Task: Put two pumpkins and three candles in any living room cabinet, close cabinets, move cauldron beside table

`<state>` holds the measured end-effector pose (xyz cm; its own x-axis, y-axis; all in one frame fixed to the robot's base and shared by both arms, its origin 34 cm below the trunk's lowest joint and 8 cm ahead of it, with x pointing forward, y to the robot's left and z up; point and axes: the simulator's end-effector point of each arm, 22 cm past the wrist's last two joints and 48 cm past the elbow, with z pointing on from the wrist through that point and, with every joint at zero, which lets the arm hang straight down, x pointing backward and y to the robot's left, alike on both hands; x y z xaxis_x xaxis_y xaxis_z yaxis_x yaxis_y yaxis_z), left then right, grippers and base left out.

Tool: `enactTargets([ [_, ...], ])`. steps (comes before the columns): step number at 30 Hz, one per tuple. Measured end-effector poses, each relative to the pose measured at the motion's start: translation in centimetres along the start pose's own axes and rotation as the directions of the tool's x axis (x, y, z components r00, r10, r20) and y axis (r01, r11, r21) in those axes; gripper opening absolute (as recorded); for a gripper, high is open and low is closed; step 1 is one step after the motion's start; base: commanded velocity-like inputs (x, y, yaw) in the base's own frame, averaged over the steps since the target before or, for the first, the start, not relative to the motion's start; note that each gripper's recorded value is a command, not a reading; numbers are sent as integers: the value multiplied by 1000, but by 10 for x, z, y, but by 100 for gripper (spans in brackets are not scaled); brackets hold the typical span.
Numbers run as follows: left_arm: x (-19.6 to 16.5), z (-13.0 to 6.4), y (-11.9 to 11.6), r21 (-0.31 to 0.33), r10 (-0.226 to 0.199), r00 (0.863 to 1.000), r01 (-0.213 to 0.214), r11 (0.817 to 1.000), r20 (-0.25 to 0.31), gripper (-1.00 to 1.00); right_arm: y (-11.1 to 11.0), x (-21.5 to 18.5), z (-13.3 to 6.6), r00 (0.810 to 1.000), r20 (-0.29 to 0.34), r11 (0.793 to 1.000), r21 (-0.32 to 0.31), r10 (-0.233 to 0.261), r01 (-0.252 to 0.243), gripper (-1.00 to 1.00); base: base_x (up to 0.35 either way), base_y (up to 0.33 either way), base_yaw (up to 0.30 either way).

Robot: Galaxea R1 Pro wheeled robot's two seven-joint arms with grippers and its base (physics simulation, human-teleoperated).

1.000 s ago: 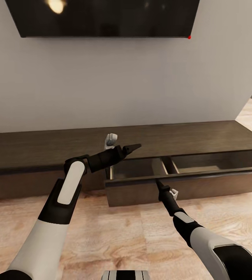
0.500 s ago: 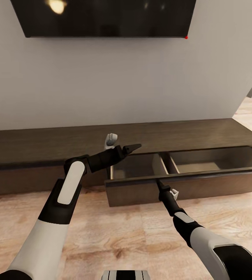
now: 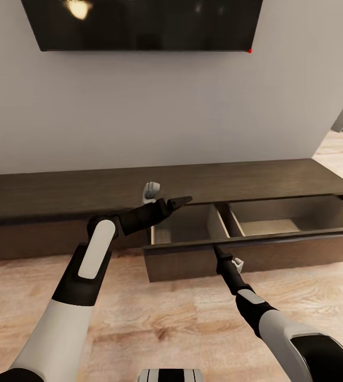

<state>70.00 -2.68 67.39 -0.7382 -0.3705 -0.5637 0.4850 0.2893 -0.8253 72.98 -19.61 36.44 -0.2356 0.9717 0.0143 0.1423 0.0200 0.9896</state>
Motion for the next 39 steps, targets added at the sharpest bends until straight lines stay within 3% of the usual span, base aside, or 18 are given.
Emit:
enactTargets([
  [39,3,2,-1,1,4,1000,-4,1000,-8,100,0,-4,-1,1000,18,1000,-1,13,-13,-100,-69,0,0],
])
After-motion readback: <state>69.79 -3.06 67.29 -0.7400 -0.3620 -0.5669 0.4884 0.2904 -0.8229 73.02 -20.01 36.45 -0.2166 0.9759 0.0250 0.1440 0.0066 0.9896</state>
